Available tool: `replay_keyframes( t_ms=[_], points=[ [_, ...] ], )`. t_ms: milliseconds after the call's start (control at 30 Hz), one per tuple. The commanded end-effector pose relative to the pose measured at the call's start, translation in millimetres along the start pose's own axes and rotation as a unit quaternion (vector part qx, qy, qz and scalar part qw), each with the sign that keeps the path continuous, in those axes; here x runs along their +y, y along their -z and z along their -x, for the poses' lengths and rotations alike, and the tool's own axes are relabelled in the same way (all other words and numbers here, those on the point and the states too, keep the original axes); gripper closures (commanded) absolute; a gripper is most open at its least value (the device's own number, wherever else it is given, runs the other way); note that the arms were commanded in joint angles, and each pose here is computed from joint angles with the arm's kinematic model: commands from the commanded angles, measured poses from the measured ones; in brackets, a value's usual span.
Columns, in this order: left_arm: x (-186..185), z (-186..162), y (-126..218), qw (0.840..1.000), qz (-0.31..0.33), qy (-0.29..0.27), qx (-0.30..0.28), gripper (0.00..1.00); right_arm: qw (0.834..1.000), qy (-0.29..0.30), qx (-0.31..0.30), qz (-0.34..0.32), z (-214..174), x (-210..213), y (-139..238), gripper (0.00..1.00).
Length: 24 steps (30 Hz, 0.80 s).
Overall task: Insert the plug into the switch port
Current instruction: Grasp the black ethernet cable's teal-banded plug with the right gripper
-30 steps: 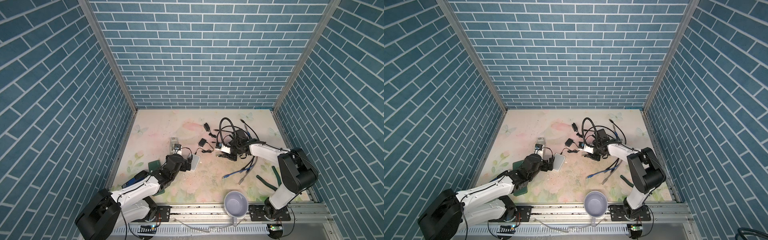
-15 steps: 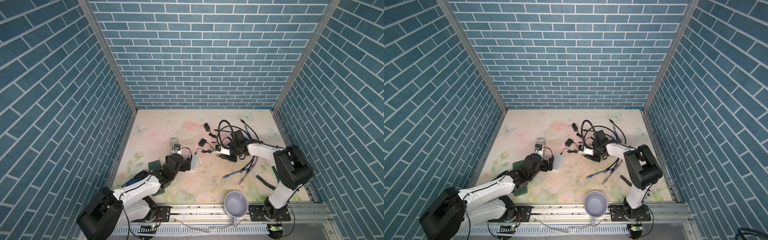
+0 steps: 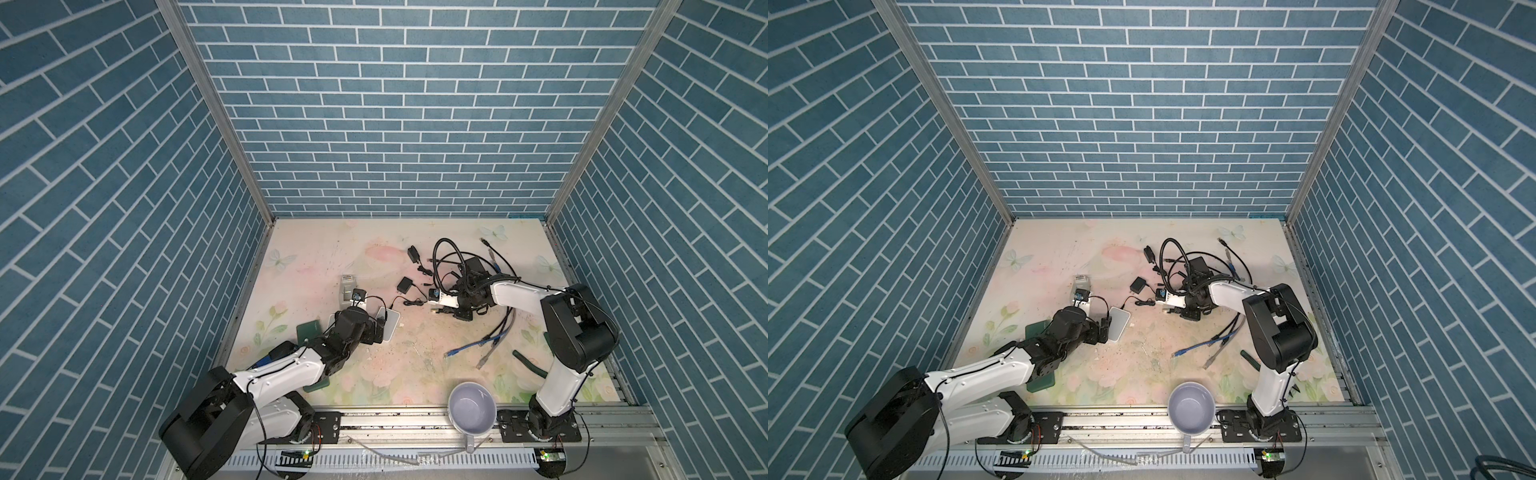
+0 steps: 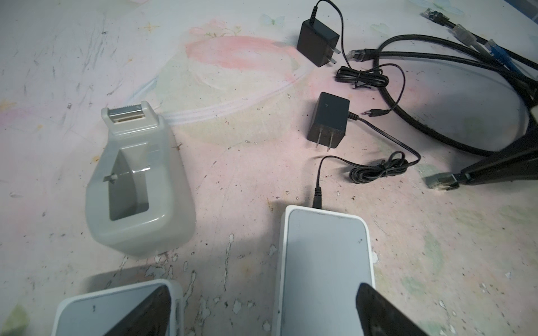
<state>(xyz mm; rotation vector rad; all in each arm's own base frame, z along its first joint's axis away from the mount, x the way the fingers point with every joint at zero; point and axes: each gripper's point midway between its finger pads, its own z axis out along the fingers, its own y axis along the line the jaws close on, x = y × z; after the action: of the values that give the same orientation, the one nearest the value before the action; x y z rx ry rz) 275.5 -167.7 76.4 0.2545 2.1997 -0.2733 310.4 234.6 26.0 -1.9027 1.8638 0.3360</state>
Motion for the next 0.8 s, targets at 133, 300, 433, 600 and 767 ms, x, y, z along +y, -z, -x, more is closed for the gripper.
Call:
replay_keyframes(
  t_ms=[133, 300, 433, 600, 767],
  points=[
    [-22, 18, 3, 0.994, -0.057, -0.088, -0.027, 0.0, 0.999, 0.028, -0.011, 0.03, 14, 1, 7, 1.0],
    [-39, 30, 12, 0.978, -0.097, -0.173, -0.067, 0.0, 0.997, 0.03, -0.041, 0.063, 37, 5, 29, 1.0],
    [-44, 41, 17, 0.962, -0.094, -0.237, -0.097, 0.0, 0.992, 0.012, -0.06, 0.107, 52, 14, 45, 1.0],
    [-64, 52, 14, 0.931, -0.111, -0.322, -0.13, 0.0, 0.986, -0.007, -0.077, 0.148, 63, 25, 57, 1.0],
    [-100, 52, 5, 0.877, -0.121, -0.438, -0.157, 0.0, 0.987, -0.014, -0.057, 0.148, 55, 25, 52, 1.0]
  ],
)
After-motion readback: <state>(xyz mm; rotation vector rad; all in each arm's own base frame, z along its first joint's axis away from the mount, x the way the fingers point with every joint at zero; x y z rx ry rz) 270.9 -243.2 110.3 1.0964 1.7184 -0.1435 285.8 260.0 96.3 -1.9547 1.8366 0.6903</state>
